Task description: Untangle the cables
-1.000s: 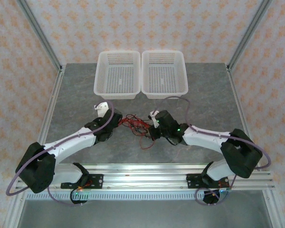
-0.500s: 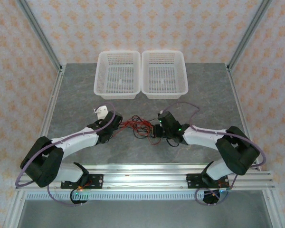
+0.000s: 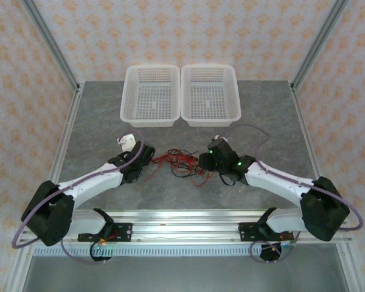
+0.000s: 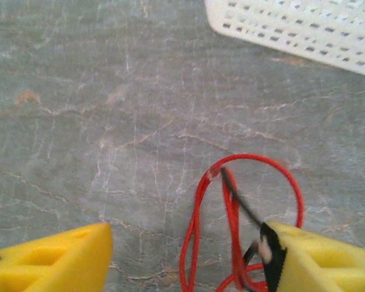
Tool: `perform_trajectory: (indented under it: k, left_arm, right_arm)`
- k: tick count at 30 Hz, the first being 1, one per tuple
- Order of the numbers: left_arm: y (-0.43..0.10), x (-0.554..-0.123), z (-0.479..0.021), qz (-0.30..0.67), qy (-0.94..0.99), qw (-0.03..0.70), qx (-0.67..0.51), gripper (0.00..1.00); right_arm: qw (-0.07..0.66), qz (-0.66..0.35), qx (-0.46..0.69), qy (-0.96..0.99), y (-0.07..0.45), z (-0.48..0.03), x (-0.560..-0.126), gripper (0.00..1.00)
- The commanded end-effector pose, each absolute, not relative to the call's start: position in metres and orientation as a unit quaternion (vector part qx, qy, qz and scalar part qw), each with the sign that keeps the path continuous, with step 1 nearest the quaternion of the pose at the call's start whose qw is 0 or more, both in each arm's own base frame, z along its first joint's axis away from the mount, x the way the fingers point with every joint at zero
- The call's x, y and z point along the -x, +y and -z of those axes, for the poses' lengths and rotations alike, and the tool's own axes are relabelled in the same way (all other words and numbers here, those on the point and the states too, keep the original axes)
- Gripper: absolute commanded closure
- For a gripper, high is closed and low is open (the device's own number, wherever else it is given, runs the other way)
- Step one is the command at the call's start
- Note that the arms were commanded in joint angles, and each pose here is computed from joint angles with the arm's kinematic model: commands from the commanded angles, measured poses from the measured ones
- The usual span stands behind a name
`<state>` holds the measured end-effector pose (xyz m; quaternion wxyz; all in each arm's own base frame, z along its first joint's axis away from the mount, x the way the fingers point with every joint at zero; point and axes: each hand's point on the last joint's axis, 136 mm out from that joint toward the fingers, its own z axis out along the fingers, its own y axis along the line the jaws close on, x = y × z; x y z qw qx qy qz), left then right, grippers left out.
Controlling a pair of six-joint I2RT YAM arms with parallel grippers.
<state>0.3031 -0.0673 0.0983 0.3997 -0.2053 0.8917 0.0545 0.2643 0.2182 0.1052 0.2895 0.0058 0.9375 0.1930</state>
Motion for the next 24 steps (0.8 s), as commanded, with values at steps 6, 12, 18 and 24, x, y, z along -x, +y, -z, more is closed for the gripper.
perform_trajectory:
  k: [6,12,18,24]
  left_arm:
    - [-0.067,-0.301,-0.171,-0.027,0.880,0.430,0.201,0.24]
    - [-0.102,-0.301,-0.174,0.051,0.897,0.406,0.169,0.28]
    - [-0.149,-0.307,-0.139,0.134,0.903,0.377,0.152,0.35]
    - [-0.166,-0.317,-0.092,0.139,0.912,0.354,0.153,0.41]
  right_arm:
    - [0.313,-0.125,0.135,0.932,0.240,-0.137,-0.259,0.45]
    - [0.325,-0.071,0.226,0.915,0.264,-0.121,-0.272,0.45]
    - [0.324,-0.050,0.253,0.910,0.280,-0.091,-0.288,0.45]
    - [0.327,-0.036,0.254,0.910,0.287,-0.070,-0.298,0.46]
